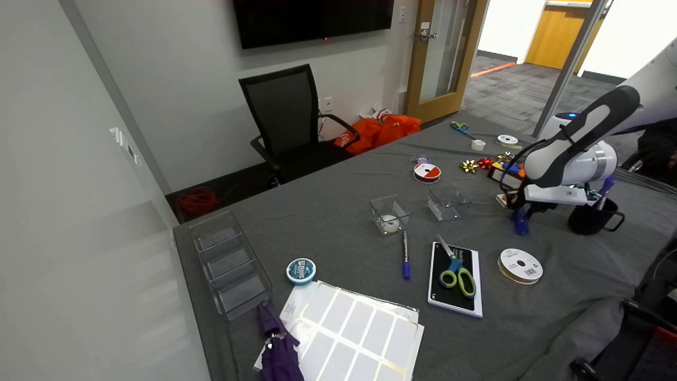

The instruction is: Pick up the blue utility knife and place it in the clear bowl then place the clear bowl on top of the orange tape

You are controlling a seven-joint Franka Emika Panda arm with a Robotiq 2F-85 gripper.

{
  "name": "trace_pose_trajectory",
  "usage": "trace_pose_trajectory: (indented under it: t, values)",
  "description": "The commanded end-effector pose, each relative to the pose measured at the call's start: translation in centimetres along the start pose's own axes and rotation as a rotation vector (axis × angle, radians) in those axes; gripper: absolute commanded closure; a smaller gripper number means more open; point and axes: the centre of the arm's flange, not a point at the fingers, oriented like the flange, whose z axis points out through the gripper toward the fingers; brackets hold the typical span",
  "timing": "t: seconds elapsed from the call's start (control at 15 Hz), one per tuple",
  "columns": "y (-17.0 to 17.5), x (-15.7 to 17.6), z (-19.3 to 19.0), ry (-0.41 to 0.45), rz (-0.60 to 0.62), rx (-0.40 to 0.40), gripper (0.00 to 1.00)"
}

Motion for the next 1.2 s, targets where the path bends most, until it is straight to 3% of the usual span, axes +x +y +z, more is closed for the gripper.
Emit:
trace_pose_trajectory:
  t: [0.0,0.4,1.07,1.13]
  values:
    - [0.8,-0.1,0.6,0.003,-0.006,0.019,0.87]
    - [1.7,-0.2,-2.0,-0.01,-0.004,0.009,0.87]
    - [1.3,-0.2,-8.3,-0.031,0.008,0.061,0.87]
    - [1.3,-0.1,-8.3,-0.021,0.007,0.066,0.37]
